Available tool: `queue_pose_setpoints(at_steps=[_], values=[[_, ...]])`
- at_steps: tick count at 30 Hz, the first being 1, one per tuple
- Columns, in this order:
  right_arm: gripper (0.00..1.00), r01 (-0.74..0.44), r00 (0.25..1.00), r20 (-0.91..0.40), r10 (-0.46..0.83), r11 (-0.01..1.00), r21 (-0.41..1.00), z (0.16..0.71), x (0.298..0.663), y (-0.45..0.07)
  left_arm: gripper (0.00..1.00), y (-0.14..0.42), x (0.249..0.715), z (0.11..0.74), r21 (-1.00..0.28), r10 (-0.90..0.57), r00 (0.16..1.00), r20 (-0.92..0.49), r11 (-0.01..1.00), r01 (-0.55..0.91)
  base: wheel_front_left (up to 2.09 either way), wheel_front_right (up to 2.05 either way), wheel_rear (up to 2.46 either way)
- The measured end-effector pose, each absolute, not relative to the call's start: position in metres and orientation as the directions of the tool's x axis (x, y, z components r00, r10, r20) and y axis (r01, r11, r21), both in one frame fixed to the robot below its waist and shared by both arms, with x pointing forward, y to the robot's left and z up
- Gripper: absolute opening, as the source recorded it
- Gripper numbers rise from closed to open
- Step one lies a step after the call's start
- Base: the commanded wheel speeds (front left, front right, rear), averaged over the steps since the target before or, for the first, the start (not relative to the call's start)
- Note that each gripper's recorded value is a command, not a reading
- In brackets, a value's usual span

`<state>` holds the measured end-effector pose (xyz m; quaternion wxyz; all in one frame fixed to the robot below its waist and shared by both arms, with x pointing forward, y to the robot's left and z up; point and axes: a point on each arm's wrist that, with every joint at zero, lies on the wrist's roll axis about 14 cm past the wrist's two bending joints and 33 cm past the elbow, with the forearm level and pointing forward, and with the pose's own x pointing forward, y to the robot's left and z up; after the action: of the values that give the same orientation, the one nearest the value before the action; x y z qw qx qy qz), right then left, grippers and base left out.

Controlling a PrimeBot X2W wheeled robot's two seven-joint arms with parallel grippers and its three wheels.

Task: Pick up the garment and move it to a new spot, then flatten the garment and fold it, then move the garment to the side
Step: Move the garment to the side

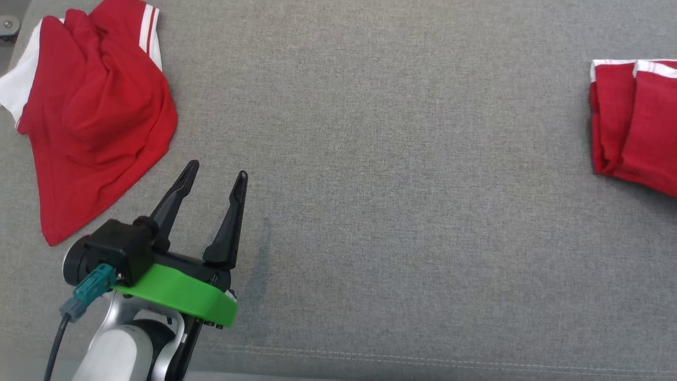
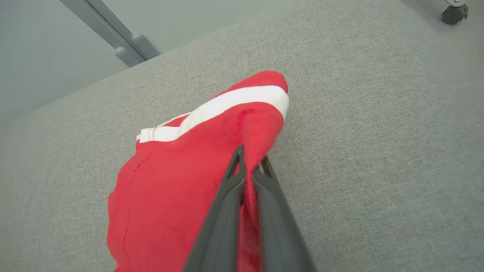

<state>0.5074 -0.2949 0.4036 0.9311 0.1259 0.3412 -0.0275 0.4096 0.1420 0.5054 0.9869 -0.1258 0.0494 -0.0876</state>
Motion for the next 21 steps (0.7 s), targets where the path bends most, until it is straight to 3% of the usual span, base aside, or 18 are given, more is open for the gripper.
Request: queue_pose_setpoints(at_steps=[12, 18, 19, 21], values=[[0.0, 0.201, 0.724, -0.672, -0.156, 0.98, -0.011, 0.395, 0.518, -0.358, 1.0, 0.137, 0.416, 0.487, -0.267, -0.195, 0.971, -0.142, 0.952, 0.152, 0.0, 0.0, 0.0], [0.0, 0.201, 0.746, -0.638, -0.193, 0.978, -0.061, 0.403, 0.535, -0.367, 1.0, 0.141, 0.418, 0.486, -0.265, -0.178, 0.973, -0.148, 0.955, 0.134, 0.0, 0.0, 0.0], [0.07, 0.199, 0.747, -0.634, -0.197, 0.978, -0.07, 0.404, 0.538, -0.368, 1.0, 0.142, 0.419, 0.485, -0.266, -0.174, 0.973, -0.152, 0.955, 0.13, 0.0, 0.0, 0.0], [0.8, 0.203, 0.755, -0.62, -0.212, 0.975, -0.086, 0.404, 0.542, -0.372, 1.0, 0.143, 0.421, 0.482, -0.268, -0.165, 0.973, -0.161, 0.956, 0.118, 0.0, 0.0, 0.0]])
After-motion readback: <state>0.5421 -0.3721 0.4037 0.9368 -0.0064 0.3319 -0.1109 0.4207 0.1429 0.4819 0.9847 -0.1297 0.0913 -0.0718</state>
